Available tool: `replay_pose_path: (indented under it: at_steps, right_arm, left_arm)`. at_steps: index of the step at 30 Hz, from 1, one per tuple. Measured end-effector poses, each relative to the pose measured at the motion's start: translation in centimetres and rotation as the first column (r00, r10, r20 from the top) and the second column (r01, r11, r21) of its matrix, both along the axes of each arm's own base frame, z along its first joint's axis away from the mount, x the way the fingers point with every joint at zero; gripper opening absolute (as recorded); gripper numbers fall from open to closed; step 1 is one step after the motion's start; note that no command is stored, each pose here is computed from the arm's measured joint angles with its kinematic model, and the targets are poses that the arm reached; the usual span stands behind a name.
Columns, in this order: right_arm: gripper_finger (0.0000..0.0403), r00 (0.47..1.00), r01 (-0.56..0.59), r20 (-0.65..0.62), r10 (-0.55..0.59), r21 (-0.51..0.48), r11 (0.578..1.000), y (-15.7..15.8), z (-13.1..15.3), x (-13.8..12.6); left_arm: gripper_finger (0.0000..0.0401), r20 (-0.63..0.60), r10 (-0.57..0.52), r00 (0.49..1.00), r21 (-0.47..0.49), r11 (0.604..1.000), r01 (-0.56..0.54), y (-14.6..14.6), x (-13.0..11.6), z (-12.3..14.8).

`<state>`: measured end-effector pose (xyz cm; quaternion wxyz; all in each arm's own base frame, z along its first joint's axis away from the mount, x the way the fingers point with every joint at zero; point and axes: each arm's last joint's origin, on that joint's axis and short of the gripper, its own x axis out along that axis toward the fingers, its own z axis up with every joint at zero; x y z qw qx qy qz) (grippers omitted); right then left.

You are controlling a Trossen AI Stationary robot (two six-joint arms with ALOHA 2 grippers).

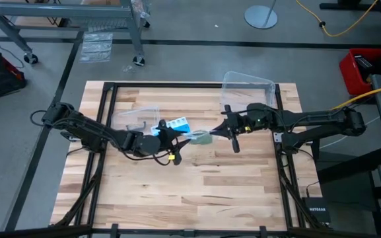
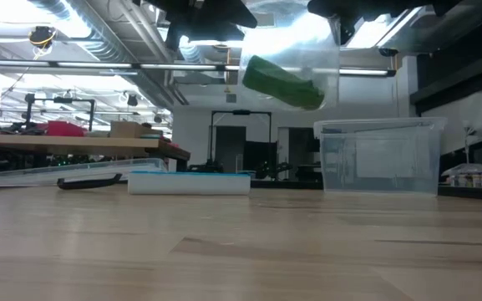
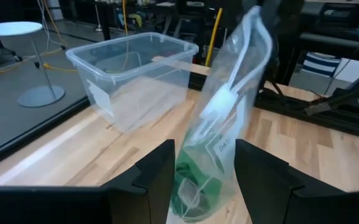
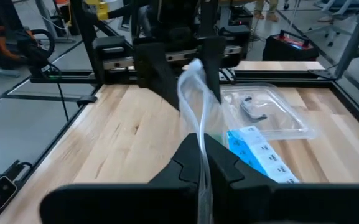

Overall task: Roll bandage
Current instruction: Close the transparent zip bag

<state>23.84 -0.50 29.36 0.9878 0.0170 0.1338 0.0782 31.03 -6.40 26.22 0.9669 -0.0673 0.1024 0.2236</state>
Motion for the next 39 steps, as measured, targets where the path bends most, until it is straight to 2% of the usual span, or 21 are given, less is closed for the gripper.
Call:
replay_pose_path:
  at_steps: [12, 18, 26, 32, 39]
  right_arm:
    - [0.0005, 1.0, -0.017, -0.001, 0.017, 0.006, 1.0, 0.1, 0.0, 0.0]
    - [0.0005, 1.0, -0.017, -0.013, 0.017, 0.007, 1.0, 0.1, -0.1, 0.0]
    - [0.0005, 1.0, -0.017, -0.003, 0.017, 0.006, 1.0, 0.1, 0.0, 0.0]
    - [0.0005, 1.0, -0.018, 0.001, 0.018, 0.002, 1.0, 0.1, 0.0, 0.0]
    - [0.0005, 1.0, -0.01, 0.002, 0.01, -0.003, 1.0, 0.0, 0.0, 0.0]
  left_arm:
    - [0.0148, -0.001, 0.011, 1.0, 0.021, 1.0, -0.011, 0.5, 0.1, 0.1]
    - [0.0115, 0.009, -0.026, 1.0, 0.076, 0.997, 0.025, -0.1, 0.1, 0.5]
    - [0.0069, 0.004, -0.065, 0.998, 0.062, 0.996, 0.065, -0.3, 0.1, 0.4]
    - [0.001, 0.004, -0.071, 0.997, 0.059, 0.996, 0.071, -0.4, 0.1, 0.4]
    - [0.0001, 0.02, -0.062, 0.998, 0.025, 0.998, 0.062, -0.4, 0.1, 0.4]
